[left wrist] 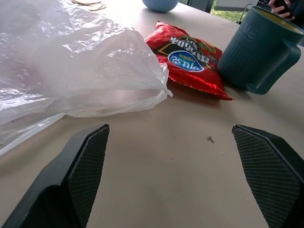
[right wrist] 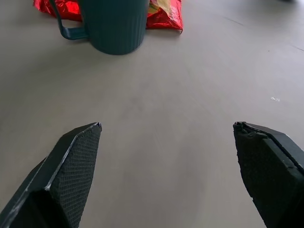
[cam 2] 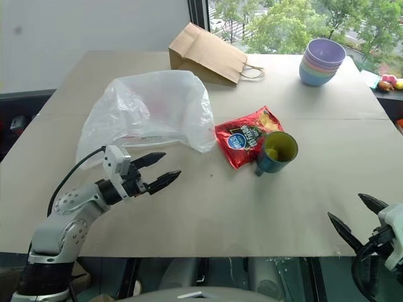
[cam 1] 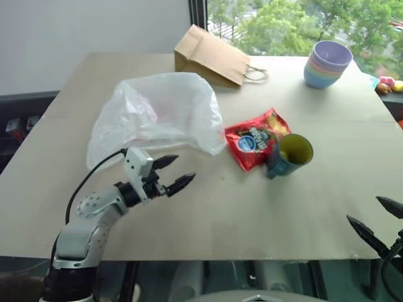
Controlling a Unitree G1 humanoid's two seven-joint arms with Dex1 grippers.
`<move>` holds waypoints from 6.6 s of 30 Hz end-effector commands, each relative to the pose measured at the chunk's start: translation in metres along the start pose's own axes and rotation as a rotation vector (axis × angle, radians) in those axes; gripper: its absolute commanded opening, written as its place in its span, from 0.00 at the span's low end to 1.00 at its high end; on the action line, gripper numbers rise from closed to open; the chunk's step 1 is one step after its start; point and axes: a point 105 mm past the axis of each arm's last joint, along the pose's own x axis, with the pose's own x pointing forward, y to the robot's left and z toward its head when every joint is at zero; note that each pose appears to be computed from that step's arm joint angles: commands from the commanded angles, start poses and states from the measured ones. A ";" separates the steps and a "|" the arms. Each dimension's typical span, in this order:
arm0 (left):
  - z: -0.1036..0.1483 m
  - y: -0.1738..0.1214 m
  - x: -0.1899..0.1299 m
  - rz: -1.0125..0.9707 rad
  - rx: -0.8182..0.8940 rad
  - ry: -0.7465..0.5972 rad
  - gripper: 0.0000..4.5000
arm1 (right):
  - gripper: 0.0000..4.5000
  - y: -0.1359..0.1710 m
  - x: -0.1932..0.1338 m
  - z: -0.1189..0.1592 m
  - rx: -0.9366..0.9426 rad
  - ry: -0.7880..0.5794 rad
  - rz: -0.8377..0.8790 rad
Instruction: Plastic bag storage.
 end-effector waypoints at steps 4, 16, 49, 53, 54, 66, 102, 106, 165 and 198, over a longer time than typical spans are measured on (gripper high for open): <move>0.031 0.043 0.008 0.185 0.086 -0.062 0.95 | 1.00 0.037 0.028 0.049 -0.087 -0.210 0.165; 0.027 0.126 0.012 0.370 0.434 0.227 0.95 | 1.00 0.114 0.039 0.125 -0.202 -0.491 0.539; 0.149 0.134 0.069 0.341 0.144 -0.064 0.02 | 1.00 0.105 0.091 0.060 0.268 -0.018 0.199; 0.152 0.124 0.074 0.328 0.133 -0.065 0.02 | 1.00 0.087 0.114 0.056 0.454 0.010 0.002; 0.152 0.122 0.074 0.328 0.132 -0.062 0.02 | 1.00 0.086 0.118 0.058 0.489 0.010 -0.022; 0.146 0.122 0.073 0.344 0.101 -0.056 0.02 | 1.00 0.109 0.141 0.084 0.635 -0.012 0.031; 0.193 0.071 0.108 0.146 -0.202 -0.081 0.00 | 0.02 0.194 0.164 0.228 0.083 -0.365 1.145; 0.193 0.068 0.108 0.151 -0.196 -0.088 0.00 | 0.02 0.210 0.160 0.238 0.095 -0.386 1.251; 0.141 0.068 0.046 0.140 -0.536 -0.178 0.00 | 0.99 0.021 0.184 0.152 0.380 -0.269 0.012; 0.143 0.069 0.038 0.160 -0.528 -0.224 0.00 | 0.01 0.020 0.246 0.091 0.444 -0.144 0.175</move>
